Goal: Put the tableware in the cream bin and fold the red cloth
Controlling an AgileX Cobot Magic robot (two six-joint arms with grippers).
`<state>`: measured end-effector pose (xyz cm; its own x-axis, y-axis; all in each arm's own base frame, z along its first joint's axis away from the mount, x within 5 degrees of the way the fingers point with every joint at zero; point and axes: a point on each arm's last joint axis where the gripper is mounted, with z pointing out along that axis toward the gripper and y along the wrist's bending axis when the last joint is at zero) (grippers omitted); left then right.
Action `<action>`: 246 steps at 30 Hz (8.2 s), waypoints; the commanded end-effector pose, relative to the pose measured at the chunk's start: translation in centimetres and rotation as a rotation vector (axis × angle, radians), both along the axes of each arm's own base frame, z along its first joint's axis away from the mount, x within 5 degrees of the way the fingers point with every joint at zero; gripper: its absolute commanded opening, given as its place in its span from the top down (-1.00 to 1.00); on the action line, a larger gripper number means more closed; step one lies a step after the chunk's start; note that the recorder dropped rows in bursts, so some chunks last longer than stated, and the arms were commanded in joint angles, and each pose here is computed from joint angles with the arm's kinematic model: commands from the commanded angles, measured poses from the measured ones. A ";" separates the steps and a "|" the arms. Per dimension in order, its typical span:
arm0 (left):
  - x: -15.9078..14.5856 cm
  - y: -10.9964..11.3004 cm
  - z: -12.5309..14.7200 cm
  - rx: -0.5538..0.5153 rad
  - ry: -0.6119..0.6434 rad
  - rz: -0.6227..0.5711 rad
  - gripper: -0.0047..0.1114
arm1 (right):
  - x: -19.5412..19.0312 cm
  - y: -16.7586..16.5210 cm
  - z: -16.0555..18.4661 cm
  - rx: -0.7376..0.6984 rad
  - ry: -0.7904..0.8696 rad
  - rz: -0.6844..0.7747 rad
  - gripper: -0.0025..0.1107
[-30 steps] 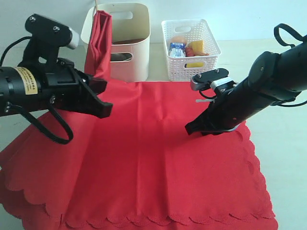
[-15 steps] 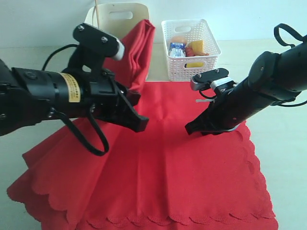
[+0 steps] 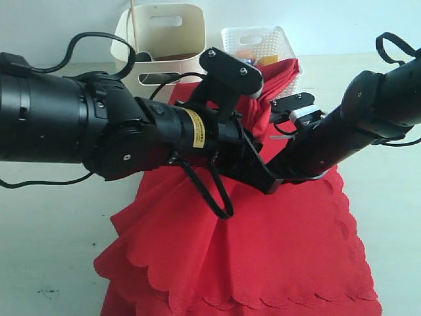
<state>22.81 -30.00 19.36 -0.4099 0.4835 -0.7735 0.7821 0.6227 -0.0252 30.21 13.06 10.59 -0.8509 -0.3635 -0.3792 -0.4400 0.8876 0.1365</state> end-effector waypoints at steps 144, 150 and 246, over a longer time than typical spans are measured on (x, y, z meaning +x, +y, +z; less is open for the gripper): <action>-2.4 12.8 -0.5 0.061 0.007 0.177 0.88 | -3.8 6.4 1.5 -0.091 -0.208 -0.007 0.96; -5.6 15.5 -0.1 -0.081 -0.064 0.184 0.88 | -3.8 5.8 -0.3 -0.184 -0.169 -0.002 0.96; -7.4 20.7 -1.0 -0.119 -0.096 0.356 0.88 | 1.0 -8.9 -2.9 -0.278 -0.152 -0.458 0.96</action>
<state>15.48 -9.40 18.32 -0.4543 0.2436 -0.8569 0.5288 0.8479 -0.0393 31.11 4.96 9.43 -0.8652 -0.0567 -0.4983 -0.0168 0.9963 -0.0842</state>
